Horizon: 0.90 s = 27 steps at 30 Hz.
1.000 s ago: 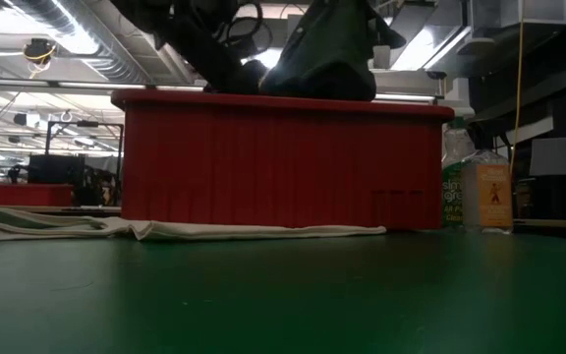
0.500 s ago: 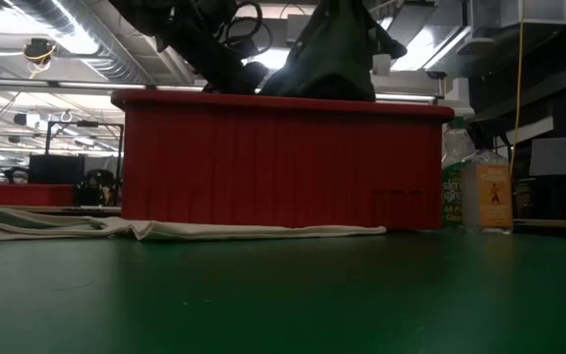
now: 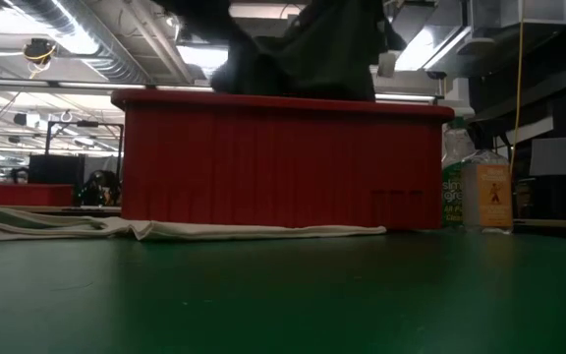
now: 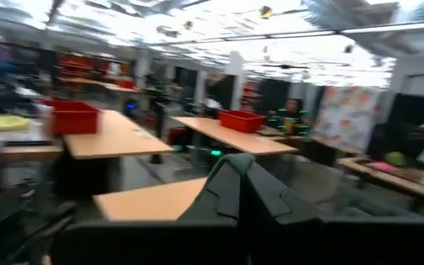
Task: Fold laundry
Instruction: Fold the green shirt
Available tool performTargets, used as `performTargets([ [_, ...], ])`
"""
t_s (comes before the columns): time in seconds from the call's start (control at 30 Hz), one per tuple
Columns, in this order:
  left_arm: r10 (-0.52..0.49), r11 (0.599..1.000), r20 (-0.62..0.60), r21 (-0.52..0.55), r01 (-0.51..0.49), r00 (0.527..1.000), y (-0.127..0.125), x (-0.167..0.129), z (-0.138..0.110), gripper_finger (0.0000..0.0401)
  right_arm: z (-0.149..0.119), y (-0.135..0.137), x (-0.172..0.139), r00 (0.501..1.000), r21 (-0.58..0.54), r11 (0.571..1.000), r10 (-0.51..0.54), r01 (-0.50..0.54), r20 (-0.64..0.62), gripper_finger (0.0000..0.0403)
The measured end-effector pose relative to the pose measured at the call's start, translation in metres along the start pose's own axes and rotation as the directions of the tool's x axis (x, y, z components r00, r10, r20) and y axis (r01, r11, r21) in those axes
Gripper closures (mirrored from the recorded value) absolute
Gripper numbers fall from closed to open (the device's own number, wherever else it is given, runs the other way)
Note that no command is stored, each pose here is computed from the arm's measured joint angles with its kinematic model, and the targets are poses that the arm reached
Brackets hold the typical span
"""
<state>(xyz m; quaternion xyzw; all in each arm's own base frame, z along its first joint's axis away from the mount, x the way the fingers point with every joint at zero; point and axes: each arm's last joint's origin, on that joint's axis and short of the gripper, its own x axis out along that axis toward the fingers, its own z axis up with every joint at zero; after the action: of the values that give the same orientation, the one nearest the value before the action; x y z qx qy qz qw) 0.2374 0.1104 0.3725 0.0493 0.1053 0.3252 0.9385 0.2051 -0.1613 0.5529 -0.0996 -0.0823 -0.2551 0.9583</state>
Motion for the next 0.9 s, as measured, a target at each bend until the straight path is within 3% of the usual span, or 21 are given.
performTargets([
  [0.23,-0.061,0.997,0.151,0.058,0.053,0.987,-0.002,-0.05,0.025,0.04,0.032,0.009,-0.042,0.978,0.094,0.977,0.179,-0.189,0.107,0.04],
  [0.43,-0.096,0.994,0.236,0.082,0.079,0.967,0.003,-0.087,0.036,0.0401,0.052,0.015,-0.077,0.962,0.146,0.957,0.229,-0.25,0.151,0.04],
  [0.63,-0.09,0.991,0.121,0.111,0.077,0.989,0.004,-0.097,0.025,0.0401,0.036,0.017,-0.087,0.976,0.168,0.966,0.21,-0.199,-0.051,0.04],
  [0.9,-0.04,0.983,-0.067,0.177,0.051,0.997,-0.007,-0.071,0.006,0.0401,-0.014,0.009,-0.045,0.931,0.084,0.996,0.031,-0.001,-0.363,0.04],
])
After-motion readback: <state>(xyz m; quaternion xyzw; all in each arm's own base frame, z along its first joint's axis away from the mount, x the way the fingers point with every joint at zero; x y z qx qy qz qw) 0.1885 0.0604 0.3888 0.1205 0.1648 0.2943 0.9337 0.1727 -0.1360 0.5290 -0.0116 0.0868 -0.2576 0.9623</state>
